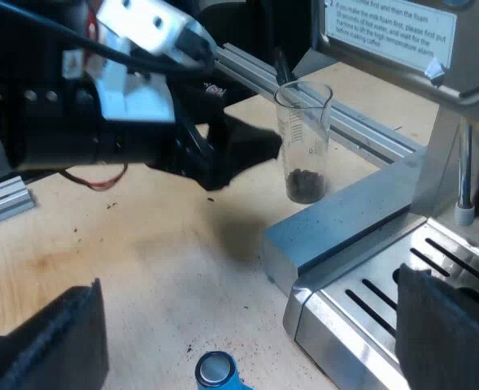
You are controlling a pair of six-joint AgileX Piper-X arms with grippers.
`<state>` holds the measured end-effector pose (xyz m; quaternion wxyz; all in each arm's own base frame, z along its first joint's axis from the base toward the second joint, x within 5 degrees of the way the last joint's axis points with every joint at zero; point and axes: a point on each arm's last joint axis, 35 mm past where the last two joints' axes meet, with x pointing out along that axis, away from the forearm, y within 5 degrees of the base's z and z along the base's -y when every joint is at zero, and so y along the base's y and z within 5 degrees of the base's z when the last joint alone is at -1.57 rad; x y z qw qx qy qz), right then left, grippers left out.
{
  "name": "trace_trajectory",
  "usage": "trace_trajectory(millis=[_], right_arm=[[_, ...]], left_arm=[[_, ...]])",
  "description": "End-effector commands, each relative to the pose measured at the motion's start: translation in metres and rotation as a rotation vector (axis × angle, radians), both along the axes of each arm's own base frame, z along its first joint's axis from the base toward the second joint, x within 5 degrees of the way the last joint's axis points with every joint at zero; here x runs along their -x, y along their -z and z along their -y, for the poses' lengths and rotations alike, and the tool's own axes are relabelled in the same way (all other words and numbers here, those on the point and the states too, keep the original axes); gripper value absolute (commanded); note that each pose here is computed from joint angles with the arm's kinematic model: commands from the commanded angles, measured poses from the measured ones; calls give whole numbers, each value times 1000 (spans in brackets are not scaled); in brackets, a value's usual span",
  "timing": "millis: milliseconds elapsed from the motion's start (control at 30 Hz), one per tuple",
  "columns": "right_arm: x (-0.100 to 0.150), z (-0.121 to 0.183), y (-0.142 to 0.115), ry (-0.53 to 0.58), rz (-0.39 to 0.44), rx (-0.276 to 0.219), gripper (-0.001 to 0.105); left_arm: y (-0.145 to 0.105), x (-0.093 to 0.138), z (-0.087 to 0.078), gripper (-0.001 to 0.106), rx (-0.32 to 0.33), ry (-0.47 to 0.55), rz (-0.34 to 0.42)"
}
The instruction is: Pour the beans into the coffee machine
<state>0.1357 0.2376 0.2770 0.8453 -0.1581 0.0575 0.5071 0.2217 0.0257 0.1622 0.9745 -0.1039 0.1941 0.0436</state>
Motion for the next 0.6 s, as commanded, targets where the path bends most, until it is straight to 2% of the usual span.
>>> trace_trajectory(millis=[33,267,533,600], right_arm=[[0,0,-5,0,14,-21,74],[0,0,-5,0,14,-21,74],[0,0,-5,0,14,-21,74],[0,0,-5,0,14,-21,74]], left_arm=[[3,-9,0,76,4,13,18],[14,-20,-2,76,10,15,13],[5,-31,-3,76,5,19,35],[4,-41,-4,76,5,19,36]])
